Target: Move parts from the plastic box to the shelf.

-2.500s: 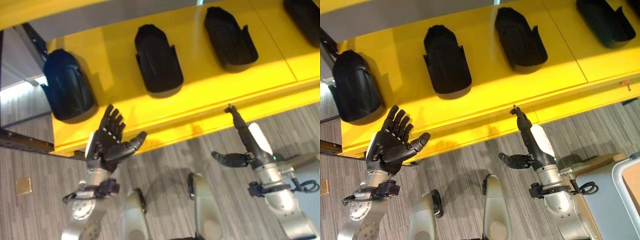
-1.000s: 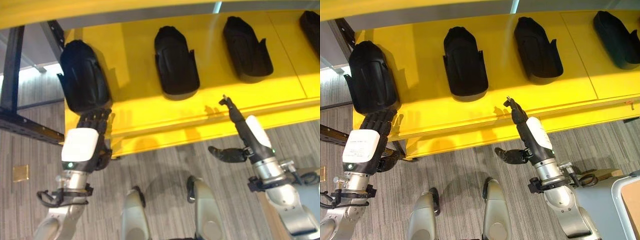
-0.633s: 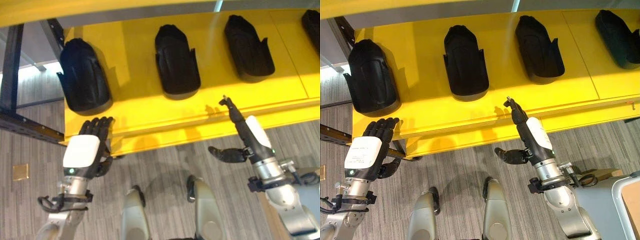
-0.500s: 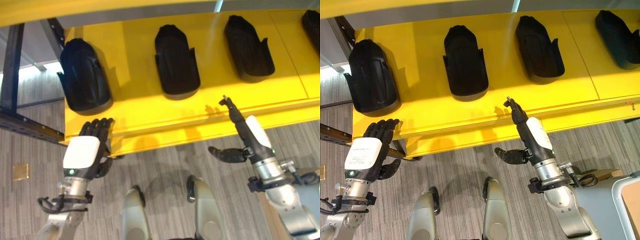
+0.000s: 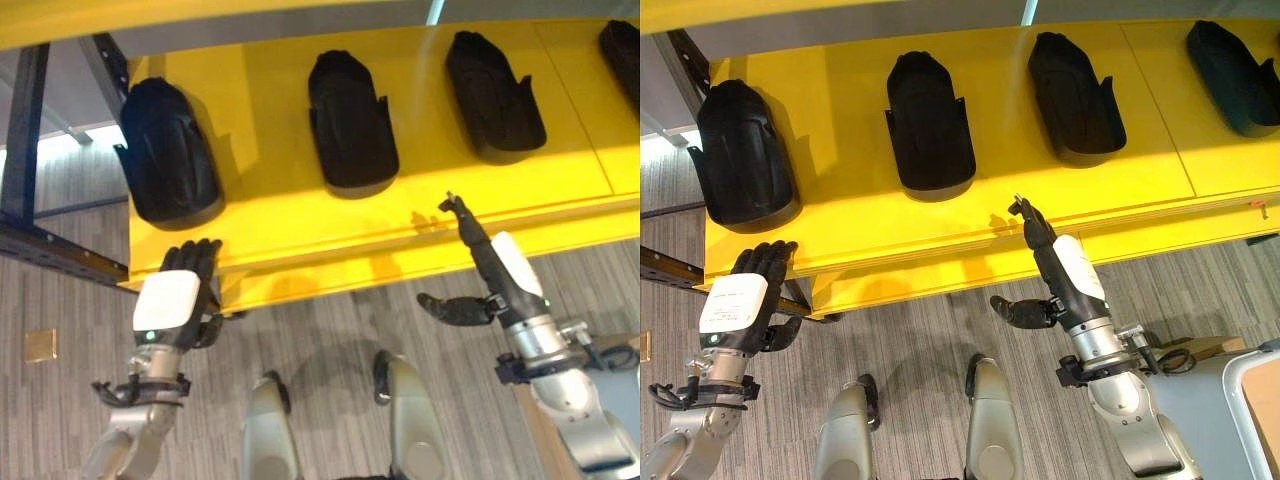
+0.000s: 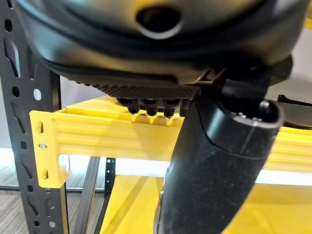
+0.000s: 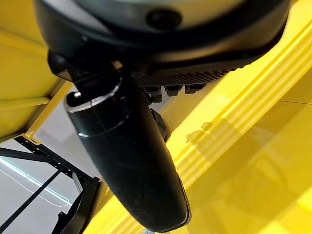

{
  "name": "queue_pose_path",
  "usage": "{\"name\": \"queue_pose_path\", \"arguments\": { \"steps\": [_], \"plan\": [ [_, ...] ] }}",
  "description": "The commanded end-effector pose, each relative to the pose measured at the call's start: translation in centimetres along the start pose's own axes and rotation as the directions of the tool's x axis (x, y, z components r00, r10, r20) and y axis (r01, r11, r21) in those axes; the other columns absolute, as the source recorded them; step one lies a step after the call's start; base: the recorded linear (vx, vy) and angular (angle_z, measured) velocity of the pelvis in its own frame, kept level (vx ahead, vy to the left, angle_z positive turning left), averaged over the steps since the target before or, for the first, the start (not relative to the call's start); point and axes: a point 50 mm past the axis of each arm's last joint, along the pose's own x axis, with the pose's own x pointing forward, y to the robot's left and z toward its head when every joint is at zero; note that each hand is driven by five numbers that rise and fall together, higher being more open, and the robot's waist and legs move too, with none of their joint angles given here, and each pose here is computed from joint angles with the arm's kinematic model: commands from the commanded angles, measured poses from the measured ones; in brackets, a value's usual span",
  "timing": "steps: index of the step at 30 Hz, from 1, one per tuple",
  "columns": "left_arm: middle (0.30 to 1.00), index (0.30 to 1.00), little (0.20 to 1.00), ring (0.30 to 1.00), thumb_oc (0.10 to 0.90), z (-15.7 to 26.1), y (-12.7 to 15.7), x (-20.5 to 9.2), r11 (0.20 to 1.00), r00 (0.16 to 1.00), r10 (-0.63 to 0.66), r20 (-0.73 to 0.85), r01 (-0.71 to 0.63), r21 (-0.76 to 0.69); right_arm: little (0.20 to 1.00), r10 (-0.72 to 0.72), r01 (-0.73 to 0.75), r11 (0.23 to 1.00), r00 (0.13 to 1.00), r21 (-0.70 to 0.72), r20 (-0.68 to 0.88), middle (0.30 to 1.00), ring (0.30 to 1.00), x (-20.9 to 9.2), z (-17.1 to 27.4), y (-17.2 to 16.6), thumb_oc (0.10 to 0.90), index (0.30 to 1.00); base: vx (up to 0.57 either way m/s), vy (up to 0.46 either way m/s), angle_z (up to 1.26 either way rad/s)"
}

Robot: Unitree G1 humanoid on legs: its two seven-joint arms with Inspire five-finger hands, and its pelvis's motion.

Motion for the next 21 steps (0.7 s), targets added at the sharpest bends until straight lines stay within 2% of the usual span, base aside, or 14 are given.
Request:
{"name": "queue_pose_path", "arguments": {
  "steps": [1,21],
  "plan": [
    [1.000,1.000,1.000,1.000,0.900,-1.5,1.3,0.2,0.991,0.998,0.064,-0.014,-0.062,0.121,1.000,-0.132,0.130,0.991,0.971,0.020,0.201,1.000,1.000,1.7,3.1,-1.7,0.900,1.000,0.00,0.000,0.00],
    [1.000,1.000,1.000,1.000,0.900,-3.7,1.1,0.8,0.982,0.988,0.089,-0.127,-0.066,0.177,1.000,-0.116,0.115,0.993,0.972,0.016,0.203,1.000,1.000,1.6,3.2,-1.7,0.900,1.000,0.00,0.001,-0.01]
  ]
}}
